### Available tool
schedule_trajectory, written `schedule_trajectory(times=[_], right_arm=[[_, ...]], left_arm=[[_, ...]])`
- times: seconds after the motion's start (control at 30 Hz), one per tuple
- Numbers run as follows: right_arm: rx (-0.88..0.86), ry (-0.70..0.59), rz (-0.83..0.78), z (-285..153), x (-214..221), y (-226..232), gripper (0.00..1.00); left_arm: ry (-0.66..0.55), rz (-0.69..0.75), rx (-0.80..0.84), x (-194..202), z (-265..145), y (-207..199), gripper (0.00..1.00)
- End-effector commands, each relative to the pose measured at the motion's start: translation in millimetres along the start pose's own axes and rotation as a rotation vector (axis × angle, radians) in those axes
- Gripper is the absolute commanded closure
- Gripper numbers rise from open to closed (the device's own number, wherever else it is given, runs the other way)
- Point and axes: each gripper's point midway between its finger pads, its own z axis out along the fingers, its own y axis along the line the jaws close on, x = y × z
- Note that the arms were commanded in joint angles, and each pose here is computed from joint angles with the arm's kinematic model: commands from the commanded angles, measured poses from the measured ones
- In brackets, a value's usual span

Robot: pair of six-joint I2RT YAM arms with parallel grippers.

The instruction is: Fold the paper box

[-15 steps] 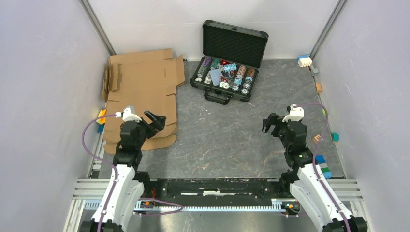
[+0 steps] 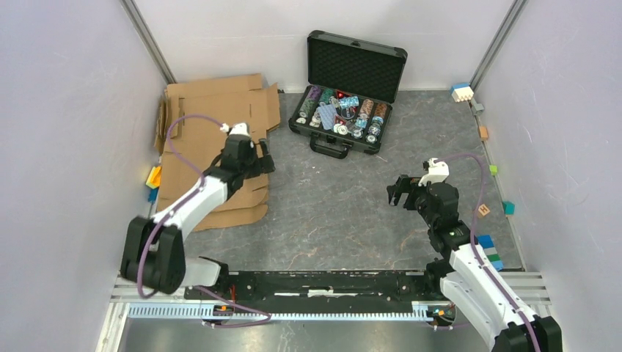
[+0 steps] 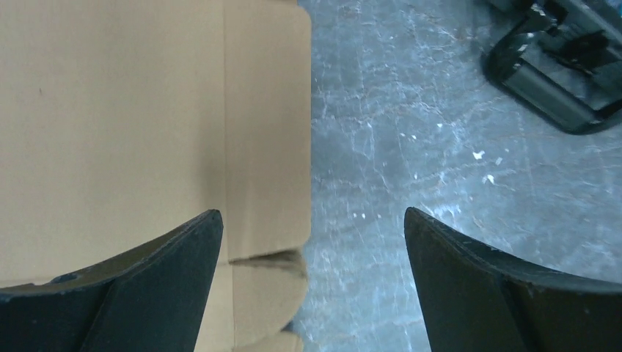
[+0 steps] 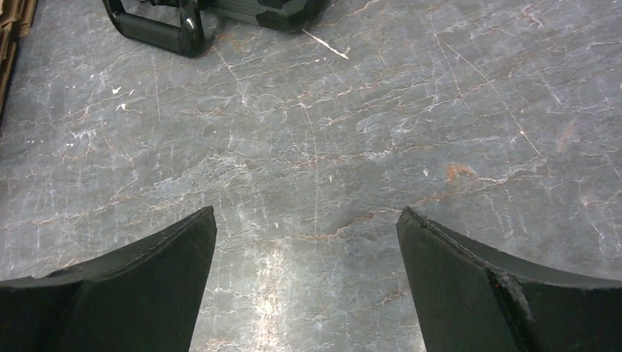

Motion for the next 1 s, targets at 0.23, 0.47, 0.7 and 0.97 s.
schedule_trajectory(times=[0.23,0.47,0.7,0.97], right_arm=[[-0.048,-0.032,-0.01,1,-13,11,0.02],[-0.048,-0.031,-0.012,1,-13,11,0.02],[-0.054,-0.03,-0.012,2,-13,12,0.02],[-0.087,-0.018,-0.012,2,-9,18,0.02]], left_arm=[[0.271,0.269,-0.205,10,66,14,0.0],[0.341,0.256,-0.246,21,75,24,0.16],[0.293,0.136,-0.154,10,67,26,0.3],[0.283,0.037,-0.071,11,65,27,0.3]])
